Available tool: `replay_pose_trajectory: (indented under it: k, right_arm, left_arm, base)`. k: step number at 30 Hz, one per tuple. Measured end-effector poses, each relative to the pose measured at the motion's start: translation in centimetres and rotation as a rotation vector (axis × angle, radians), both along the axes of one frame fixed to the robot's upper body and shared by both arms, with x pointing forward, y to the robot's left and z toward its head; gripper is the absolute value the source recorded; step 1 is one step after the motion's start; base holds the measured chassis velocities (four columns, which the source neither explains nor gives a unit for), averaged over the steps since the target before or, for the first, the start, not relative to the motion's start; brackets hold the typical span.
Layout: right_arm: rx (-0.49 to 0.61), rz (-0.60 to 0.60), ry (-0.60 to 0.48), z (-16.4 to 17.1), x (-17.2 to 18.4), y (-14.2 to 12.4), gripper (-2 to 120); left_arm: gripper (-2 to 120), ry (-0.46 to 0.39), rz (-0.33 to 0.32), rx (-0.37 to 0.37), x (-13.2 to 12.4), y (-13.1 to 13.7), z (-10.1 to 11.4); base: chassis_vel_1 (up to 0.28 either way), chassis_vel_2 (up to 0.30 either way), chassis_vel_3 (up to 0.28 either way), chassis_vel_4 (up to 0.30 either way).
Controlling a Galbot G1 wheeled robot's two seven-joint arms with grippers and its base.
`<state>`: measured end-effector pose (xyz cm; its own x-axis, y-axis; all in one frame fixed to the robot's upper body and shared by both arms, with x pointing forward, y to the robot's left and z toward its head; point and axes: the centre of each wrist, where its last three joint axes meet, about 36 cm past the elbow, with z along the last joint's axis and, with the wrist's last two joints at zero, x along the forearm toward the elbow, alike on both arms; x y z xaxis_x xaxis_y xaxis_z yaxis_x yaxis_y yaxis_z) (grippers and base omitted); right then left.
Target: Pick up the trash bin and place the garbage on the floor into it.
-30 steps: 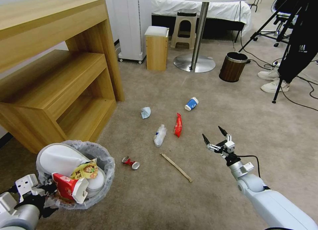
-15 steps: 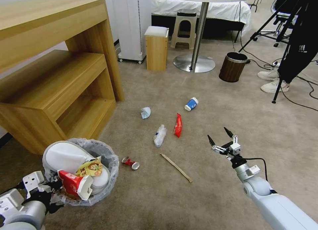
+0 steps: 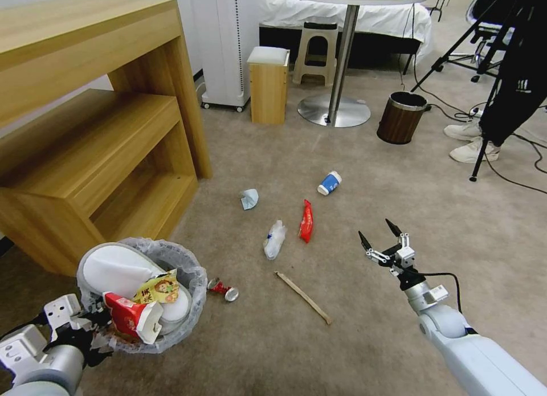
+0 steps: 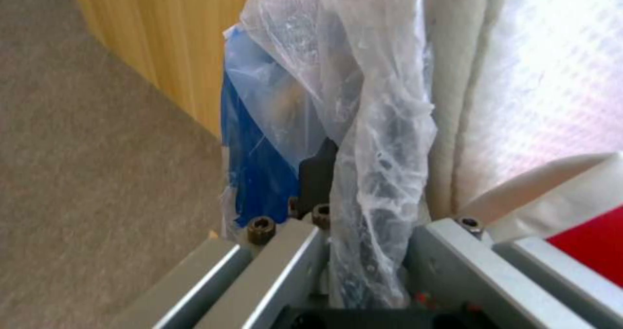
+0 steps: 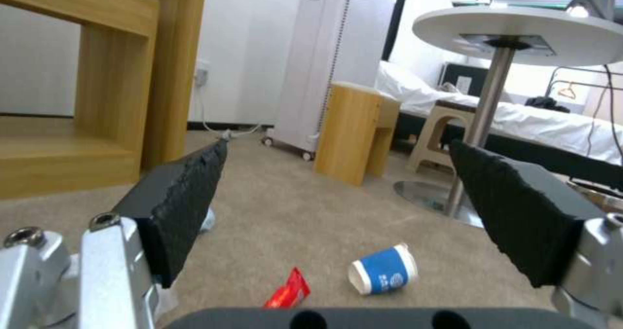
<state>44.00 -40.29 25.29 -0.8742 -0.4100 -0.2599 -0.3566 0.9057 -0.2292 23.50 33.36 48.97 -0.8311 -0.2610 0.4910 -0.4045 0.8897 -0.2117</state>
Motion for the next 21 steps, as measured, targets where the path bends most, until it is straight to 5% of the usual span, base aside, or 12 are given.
replay_pose_trajectory:
  k: [21]
  right_arm:
    - [0.007,0.012,-0.004,0.08,-0.08,0.67,89]
  left_arm:
    - [0,-0.007,-0.001,-0.002,0.04,-0.27,-0.22]
  base:
    - [-0.08,0.084,0.077,-0.079]
